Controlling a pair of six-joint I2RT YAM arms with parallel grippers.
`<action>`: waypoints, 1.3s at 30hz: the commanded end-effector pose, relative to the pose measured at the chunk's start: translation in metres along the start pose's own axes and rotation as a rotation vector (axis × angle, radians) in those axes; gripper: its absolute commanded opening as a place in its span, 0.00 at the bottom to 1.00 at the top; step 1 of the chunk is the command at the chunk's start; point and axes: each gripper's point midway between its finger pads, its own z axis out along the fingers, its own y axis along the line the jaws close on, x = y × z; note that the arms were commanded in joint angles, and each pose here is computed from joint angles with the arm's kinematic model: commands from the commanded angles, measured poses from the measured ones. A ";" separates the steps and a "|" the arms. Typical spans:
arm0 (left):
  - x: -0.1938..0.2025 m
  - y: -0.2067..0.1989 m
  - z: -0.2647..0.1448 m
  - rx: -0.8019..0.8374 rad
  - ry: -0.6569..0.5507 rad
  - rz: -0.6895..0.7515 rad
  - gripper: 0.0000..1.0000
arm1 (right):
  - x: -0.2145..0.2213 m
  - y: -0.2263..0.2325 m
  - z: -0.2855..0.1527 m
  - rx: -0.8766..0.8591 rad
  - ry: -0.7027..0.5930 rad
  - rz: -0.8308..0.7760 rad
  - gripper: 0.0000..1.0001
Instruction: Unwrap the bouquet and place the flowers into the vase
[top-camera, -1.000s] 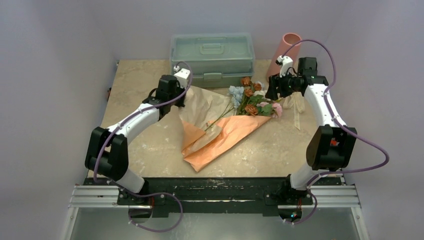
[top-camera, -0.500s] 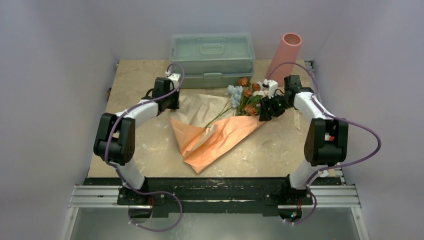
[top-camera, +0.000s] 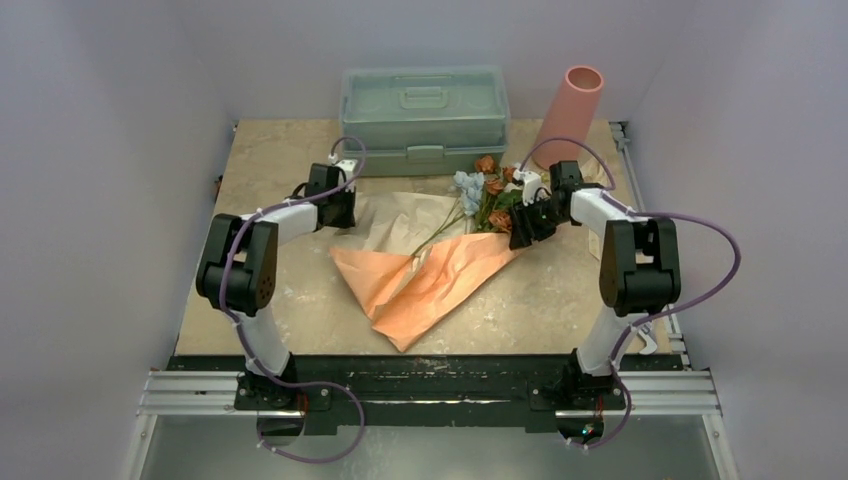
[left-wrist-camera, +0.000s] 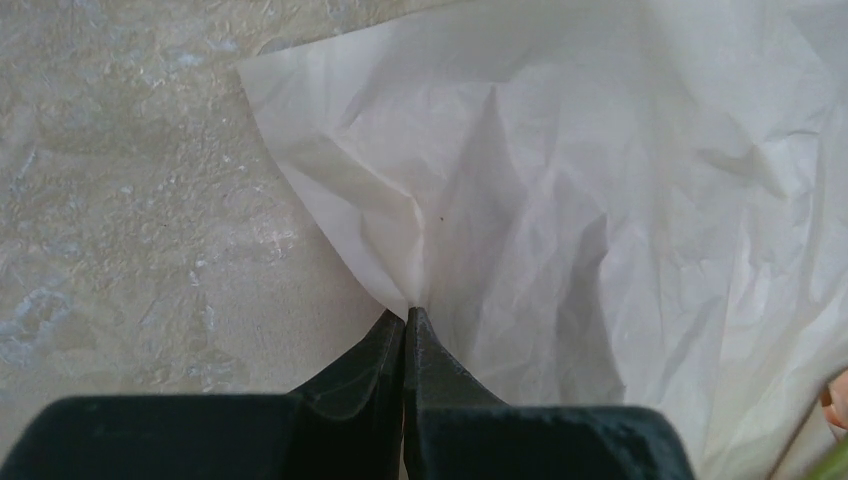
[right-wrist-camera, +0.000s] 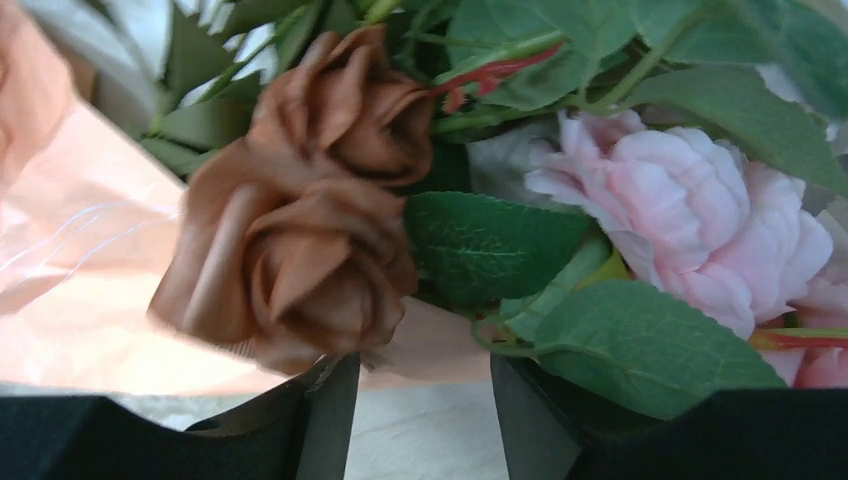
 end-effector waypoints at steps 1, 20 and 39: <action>-0.008 0.011 0.008 -0.017 -0.005 -0.051 0.00 | -0.029 -0.021 0.009 0.059 -0.054 0.007 0.52; -0.045 0.017 0.007 0.066 -0.089 0.016 0.40 | -0.060 -0.026 0.001 0.053 -0.102 -0.027 0.49; -0.062 -0.138 -0.108 0.511 -0.154 0.332 1.00 | -0.092 0.043 -0.084 -0.027 -0.253 -0.128 0.71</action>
